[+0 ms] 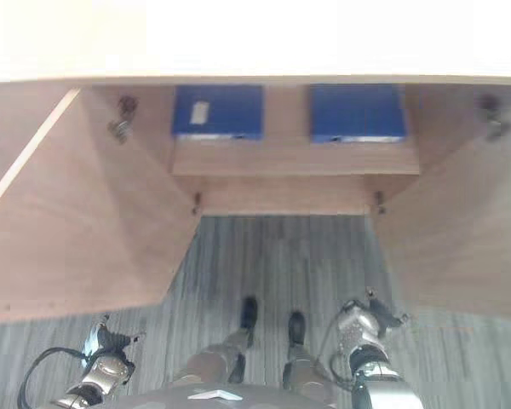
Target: Put the empty folder in the office cabinet
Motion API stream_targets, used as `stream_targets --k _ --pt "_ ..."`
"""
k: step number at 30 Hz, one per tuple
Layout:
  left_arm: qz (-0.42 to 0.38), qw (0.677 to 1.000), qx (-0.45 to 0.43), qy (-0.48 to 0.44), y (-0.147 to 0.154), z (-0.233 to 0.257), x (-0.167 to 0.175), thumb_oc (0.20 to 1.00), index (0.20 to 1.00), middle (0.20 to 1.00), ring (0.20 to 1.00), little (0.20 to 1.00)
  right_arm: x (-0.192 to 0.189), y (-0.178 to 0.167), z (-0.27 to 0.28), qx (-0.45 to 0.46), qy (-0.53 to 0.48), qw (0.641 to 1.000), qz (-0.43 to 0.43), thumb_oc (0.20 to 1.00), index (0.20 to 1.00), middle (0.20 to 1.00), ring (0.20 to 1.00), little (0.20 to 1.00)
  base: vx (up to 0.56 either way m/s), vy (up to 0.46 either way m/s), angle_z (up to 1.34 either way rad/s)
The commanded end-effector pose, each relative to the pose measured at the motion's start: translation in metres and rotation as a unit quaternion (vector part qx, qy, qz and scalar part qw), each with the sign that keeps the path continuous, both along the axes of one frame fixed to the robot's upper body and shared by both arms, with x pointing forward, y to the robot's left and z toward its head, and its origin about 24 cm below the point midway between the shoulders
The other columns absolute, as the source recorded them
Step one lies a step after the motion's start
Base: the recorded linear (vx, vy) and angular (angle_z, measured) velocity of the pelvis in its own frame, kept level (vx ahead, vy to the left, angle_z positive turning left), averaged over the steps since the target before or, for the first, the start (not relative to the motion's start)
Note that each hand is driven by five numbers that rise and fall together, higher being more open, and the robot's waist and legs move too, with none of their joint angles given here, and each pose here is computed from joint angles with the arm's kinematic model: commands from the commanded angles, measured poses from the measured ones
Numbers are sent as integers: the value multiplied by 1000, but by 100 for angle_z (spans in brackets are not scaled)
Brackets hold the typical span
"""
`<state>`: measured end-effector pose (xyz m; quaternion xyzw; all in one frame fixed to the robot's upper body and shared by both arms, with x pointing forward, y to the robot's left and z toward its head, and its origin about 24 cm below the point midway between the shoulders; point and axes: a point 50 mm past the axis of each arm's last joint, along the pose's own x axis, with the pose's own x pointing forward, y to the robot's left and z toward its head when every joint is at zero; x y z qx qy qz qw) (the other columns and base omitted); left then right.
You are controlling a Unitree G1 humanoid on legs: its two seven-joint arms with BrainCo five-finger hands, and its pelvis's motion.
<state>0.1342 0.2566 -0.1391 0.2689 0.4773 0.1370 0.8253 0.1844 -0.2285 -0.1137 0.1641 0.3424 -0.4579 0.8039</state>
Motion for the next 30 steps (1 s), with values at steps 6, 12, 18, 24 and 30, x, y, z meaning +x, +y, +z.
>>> stream_targets --k 6,12,18,24,30 --pt "242 956 -128 102 -17 -29 -84 1000 1000 1000 1000 1000 -45 -12 -22 -11 74 990 118 1000 1000 1000 1000 1000 33 -3 -22" --pt "430 865 -256 25 -35 -34 -89 1000 1000 1000 1000 1000 -78 -9 -37 20 137 977 162 1000 1000 1000 1000 1000 65 -20 2" --pt "343 900 -258 76 -43 -37 -93 1000 1000 1000 1000 1000 -85 -19 -37 4 157 969 193 1000 1000 1000 1000 1000 43 -8 -2" --pt "306 916 -237 109 -39 -37 -107 1000 1000 1000 1000 1000 -67 -95 5 -156 157 963 155 1000 1000 1000 1000 1000 12 -5 -4" --pt "283 923 -227 129 -34 -36 -117 1000 1000 1000 1000 1000 -76 -174 57 -269 173 947 13 1000 1000 1000 1000 1000 14 -2 0"
